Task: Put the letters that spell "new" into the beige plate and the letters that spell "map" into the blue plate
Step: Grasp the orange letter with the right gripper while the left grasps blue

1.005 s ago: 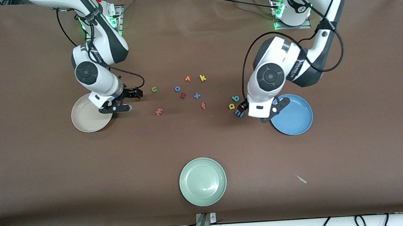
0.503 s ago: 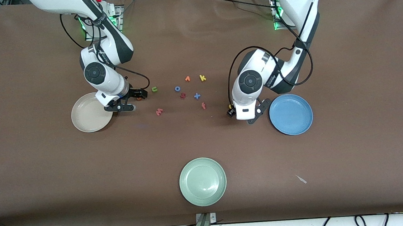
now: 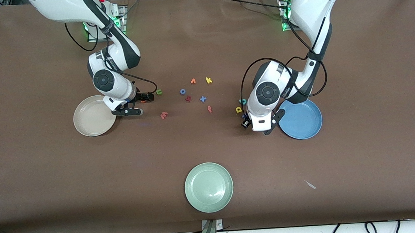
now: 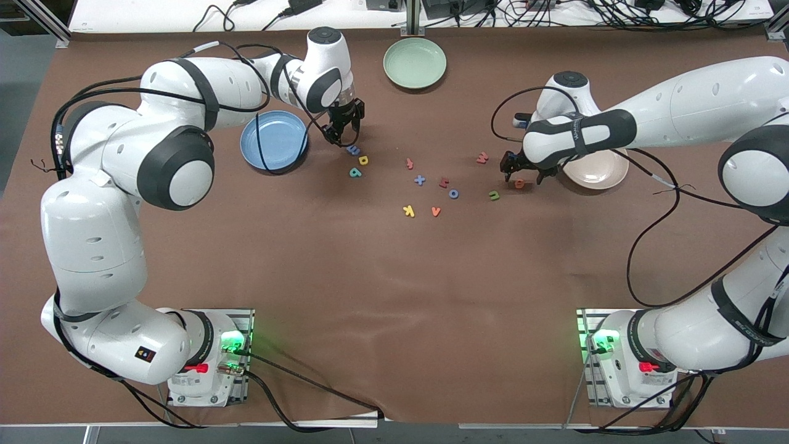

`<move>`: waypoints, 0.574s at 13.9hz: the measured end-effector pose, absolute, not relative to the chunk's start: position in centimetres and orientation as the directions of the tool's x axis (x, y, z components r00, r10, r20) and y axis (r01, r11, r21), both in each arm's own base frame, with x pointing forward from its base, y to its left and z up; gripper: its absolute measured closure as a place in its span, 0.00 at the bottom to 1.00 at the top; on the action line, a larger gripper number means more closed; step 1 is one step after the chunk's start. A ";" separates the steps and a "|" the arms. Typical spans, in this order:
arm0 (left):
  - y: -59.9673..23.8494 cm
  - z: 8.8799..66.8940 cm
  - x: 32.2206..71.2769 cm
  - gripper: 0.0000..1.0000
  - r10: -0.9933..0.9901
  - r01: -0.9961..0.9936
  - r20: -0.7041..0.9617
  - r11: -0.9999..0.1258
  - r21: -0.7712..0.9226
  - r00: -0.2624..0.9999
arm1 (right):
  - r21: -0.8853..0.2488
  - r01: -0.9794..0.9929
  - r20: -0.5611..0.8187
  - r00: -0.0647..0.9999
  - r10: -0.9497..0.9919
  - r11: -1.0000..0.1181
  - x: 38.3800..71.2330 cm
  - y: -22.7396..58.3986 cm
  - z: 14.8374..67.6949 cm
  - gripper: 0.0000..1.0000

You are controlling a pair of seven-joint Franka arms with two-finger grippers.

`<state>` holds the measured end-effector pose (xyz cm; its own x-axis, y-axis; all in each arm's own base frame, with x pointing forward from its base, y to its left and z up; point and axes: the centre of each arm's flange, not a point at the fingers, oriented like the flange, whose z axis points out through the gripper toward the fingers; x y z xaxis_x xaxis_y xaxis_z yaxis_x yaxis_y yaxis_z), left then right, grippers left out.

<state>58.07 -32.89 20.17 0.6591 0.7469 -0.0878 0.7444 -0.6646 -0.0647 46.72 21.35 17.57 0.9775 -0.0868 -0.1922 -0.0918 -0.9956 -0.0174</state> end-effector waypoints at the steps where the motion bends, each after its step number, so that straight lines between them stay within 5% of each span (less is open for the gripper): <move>1: -32.9 19.8 58.1 0.28 0.747 0.745 -0.088 -0.664 -0.064 0.659 | -0.017 -0.091 -0.195 0.977 -0.086 -0.996 46.6 21.4 17.4 0.09; 5: -33.4 18.4 57.6 0.30 0.742 0.739 -0.094 -0.670 -0.069 0.663 | -0.015 -0.087 -0.199 0.977 -0.082 -0.996 46.5 21.7 17.2 0.30; 8: -33.8 17.2 57.1 0.43 0.737 0.733 -0.099 -0.675 -0.082 0.668 | -0.014 -0.087 -0.203 0.976 -0.082 -0.996 46.4 21.6 17.0 0.38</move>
<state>57.06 -33.79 17.16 0.6684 0.7372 -0.0990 0.7329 -0.6754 -0.0817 46.39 21.64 16.99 0.9757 -0.0825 -0.2031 -0.0870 -0.9961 -0.0137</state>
